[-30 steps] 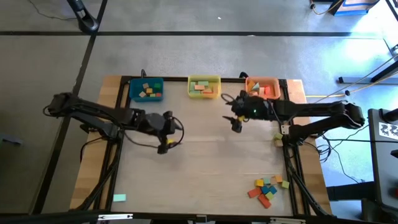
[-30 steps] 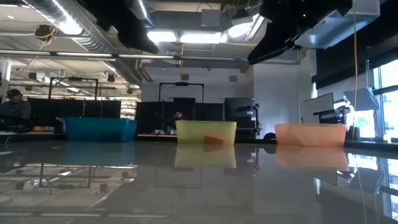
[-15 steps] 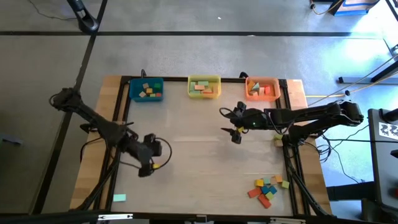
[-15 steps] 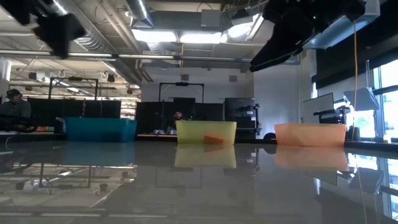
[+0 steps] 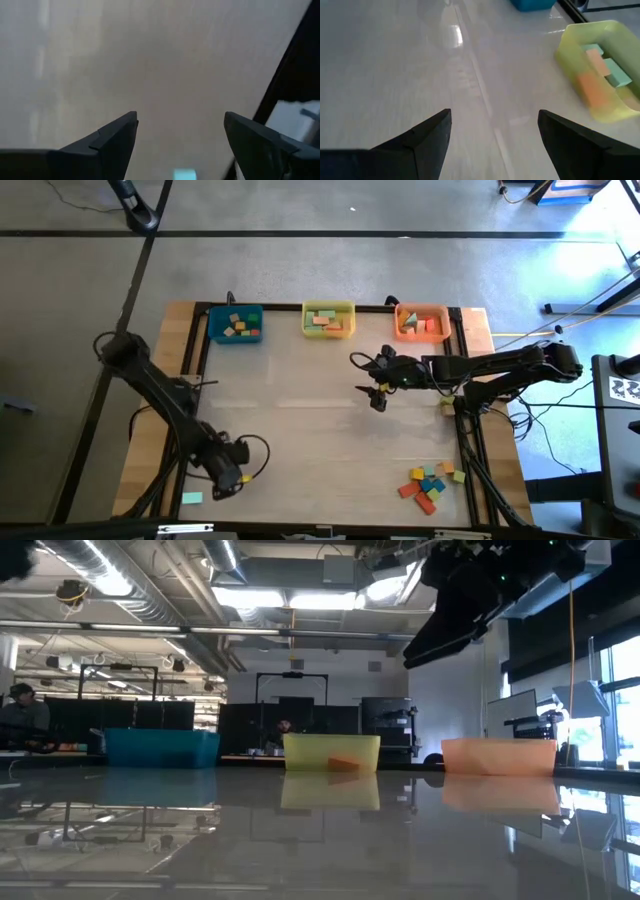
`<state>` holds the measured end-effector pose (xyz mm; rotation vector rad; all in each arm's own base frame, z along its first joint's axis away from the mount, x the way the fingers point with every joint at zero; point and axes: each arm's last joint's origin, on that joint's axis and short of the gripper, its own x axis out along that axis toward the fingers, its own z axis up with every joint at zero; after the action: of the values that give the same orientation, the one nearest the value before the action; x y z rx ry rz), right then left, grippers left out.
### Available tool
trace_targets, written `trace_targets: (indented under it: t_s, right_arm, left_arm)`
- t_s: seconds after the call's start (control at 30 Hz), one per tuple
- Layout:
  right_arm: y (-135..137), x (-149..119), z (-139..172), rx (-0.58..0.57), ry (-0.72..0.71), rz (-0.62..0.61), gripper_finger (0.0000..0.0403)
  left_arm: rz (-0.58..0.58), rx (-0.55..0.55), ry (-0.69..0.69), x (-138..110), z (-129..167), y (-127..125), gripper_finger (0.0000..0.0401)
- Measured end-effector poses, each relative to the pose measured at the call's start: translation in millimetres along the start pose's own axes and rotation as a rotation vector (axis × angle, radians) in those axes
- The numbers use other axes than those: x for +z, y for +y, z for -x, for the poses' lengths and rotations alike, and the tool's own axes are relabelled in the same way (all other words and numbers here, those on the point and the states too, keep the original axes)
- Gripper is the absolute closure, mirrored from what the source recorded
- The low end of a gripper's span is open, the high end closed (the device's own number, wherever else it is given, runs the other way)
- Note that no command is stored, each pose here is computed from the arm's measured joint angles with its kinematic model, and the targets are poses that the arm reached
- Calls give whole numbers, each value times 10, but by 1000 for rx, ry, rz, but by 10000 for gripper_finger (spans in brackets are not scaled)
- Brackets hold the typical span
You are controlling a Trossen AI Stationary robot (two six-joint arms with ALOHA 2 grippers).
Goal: Sort blocks by size
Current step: Put the light blue triangle block into the orange bin
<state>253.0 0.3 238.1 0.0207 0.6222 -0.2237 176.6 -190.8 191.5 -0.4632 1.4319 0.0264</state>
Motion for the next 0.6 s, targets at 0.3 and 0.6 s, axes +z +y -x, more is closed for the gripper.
trace_targets:
  t_s: [0.3, 0.6]
  right_arm:
    - [4, -12, -14, 6, 12, 3, 107]
    - [3, -10, -17, 6, 11, 9, 107]
  left_arm:
    - [157, 29, 332, -291, -390, -143, 117]
    - [253, 72, 459, -512, -580, -228, 117]
